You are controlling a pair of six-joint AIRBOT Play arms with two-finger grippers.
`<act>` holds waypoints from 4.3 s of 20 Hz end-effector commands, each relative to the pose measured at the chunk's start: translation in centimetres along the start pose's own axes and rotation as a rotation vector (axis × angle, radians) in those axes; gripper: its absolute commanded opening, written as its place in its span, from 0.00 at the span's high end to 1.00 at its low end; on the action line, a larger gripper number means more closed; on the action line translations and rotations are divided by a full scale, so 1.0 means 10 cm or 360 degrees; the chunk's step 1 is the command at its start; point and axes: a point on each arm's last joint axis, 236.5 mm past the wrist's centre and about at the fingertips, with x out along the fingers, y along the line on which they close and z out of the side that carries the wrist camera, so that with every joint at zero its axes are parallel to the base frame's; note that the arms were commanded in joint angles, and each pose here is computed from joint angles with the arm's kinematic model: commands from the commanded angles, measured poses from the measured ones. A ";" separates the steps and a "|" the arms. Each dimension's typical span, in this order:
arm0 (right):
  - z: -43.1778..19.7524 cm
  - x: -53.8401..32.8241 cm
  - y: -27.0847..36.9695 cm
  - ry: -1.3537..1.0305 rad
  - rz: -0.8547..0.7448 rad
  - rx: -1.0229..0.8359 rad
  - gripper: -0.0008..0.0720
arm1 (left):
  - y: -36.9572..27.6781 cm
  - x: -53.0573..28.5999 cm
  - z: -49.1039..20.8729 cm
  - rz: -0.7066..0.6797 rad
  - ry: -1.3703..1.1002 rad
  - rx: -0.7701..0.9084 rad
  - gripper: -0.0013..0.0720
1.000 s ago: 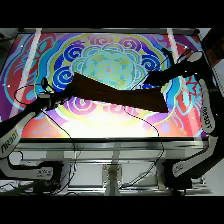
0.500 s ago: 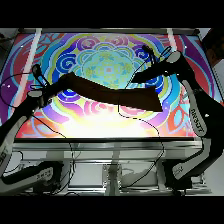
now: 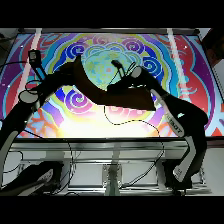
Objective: Fold the clothes and pants, and hang the long-sleeved shirts on hangers.
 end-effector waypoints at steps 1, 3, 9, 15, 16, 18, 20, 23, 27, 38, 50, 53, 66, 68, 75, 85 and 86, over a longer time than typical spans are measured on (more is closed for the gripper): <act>-0.05 0.55 0.29 -0.0045 -0.0031 0.0060 0.98 | -0.41 -0.05 0.06 -0.0126 -0.0029 0.0147 0.95; -0.07 0.69 0.34 -0.0062 -0.0060 0.0098 0.98 | -0.71 -0.07 0.17 -0.0221 -0.0069 0.0276 0.95; -0.16 0.17 0.01 0.0095 -0.0237 -0.0059 0.98 | -1.20 -0.12 0.59 -0.0214 -0.0325 0.0661 0.95; -0.26 -1.72 -0.68 0.0191 -0.0622 -0.0051 0.98 | -1.58 0.21 -0.03 -0.0359 -0.0124 0.0703 0.95; -0.25 -2.14 -0.73 0.0123 -0.0678 -0.0011 0.98 | -1.68 0.31 -0.19 -0.0394 -0.0070 0.0717 0.95; -0.22 -2.82 -0.75 -0.0058 -0.0767 0.0046 0.98 | -1.94 0.55 -0.44 -0.0468 0.0007 0.0744 0.95; -0.16 -3.46 -0.69 -0.0298 -0.0872 0.0070 0.98 | -2.41 0.81 -0.66 -0.0582 0.0053 0.0750 0.95; -0.14 -4.07 -0.60 -0.0543 -0.0993 0.0073 0.98 | -3.13 1.06 -1.03 -0.0752 0.0085 0.0790 0.95; -0.25 -4.35 -0.70 -0.0599 -0.1063 0.0139 0.98 | -3.39 1.17 -1.71 -0.0838 0.0294 0.0678 0.94; -0.85 -4.32 -1.88 -0.0382 -0.1236 0.0474 0.98 | -3.24 0.85 -0.79 -0.0957 0.0186 0.0582 0.29; -0.96 -2.22 -1.06 -0.0172 0.0129 0.0519 0.98 | -2.51 0.94 -0.01 -0.0745 0.0011 0.0508 0.29; -0.87 -1.75 -0.88 -0.0057 -0.0068 0.0258 0.98 | -2.51 0.94 -0.02 -0.0746 0.0011 0.0509 0.29; -1.60 -2.08 -2.06 0.0347 -0.1036 0.0517 0.98 | -2.56 0.91 -0.07 -0.0788 0.0043 0.0515 0.29; -1.87 -2.29 -2.17 0.0434 -0.1025 0.0678 0.98 | -2.55 0.91 -0.07 -0.0787 0.0042 0.0515 0.29; -1.81 -2.44 -2.02 0.0130 -0.0425 0.0919 0.98 | -2.56 0.91 -0.07 -0.0788 0.0043 0.0515 0.29; -1.69 -2.43 -1.97 -0.0238 -0.0007 0.1228 0.19 | -2.56 0.91 -0.07 -0.0788 0.0042 0.0515 0.29; -1.74 -2.29 -1.97 -0.0216 -0.0036 0.1272 0.16 | -2.56 0.91 -0.07 -0.0788 0.0042 0.0515 0.29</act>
